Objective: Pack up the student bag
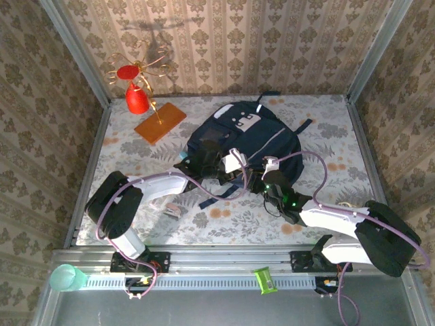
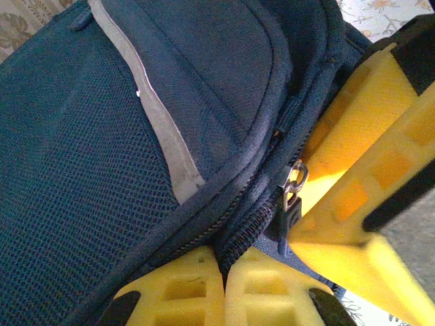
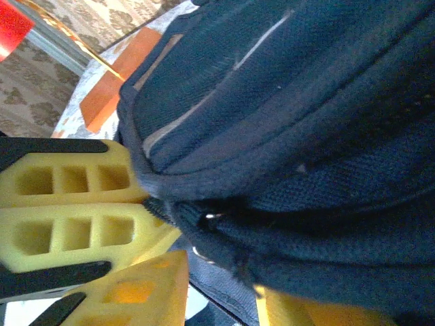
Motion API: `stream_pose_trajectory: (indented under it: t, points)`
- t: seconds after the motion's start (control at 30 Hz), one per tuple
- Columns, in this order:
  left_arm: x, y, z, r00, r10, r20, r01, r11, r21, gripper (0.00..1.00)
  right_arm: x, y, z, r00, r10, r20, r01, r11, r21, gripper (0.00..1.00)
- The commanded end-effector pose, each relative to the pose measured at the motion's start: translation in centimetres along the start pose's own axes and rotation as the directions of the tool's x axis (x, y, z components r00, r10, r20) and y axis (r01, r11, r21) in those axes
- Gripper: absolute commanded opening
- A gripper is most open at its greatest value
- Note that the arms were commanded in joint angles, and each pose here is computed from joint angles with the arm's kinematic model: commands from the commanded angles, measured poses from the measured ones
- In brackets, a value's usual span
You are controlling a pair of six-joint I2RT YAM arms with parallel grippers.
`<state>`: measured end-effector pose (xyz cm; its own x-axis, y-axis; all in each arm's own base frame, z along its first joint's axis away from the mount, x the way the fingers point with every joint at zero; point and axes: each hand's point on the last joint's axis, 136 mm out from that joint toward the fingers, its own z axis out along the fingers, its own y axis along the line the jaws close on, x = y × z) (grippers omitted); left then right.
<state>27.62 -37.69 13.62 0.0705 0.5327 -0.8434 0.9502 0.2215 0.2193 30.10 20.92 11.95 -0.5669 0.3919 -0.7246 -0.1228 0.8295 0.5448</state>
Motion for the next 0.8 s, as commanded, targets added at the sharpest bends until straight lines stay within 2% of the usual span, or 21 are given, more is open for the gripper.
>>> stream_pose_trajectory:
  t: [0.0, 0.1, 0.37, 0.5, 0.63, 0.77]
  points:
    - [-6.6, 0.0, -1.6, 0.981, -0.001, 0.192, -0.005, 0.999, 0.035, 0.00, 1.5, -5.1, 0.0, 1.000, -0.018, -0.025, 0.023, 0.972, 0.236, 0.32]
    - [-6.8, -0.2, -1.7, 0.980, -0.009, 0.198, 0.000, 0.999, 0.047, 0.00, 1.3, -5.5, 0.2, 1.000, -0.027, -0.005, 0.027, 0.968, 0.251, 0.30]
    - [-6.8, -0.5, -1.8, 0.980, -0.018, 0.199, 0.006, 0.998, 0.063, 0.00, -0.5, -3.6, 1.4, 0.996, -0.082, 0.047, 0.072, 0.982, 0.175, 0.29]
    - [-6.2, -0.3, -1.7, 0.984, -0.017, 0.180, 0.008, 0.999, 0.050, 0.00, -1.2, -3.3, 1.4, 0.994, -0.096, 0.053, 0.088, 0.986, 0.142, 0.14]
    - [-5.5, 0.2, -1.4, 0.989, -0.009, 0.148, 0.006, 1.000, 0.026, 0.00, -0.4, -3.7, 0.7, 0.995, -0.097, 0.024, 0.093, 0.988, 0.123, 0.03]
    - [-5.0, 0.8, -1.5, 0.991, 0.001, 0.132, -0.003, 1.000, 0.009, 0.00, 0.7, -4.6, -0.5, 0.997, -0.076, -0.004, 0.076, 0.991, 0.113, 0.00]
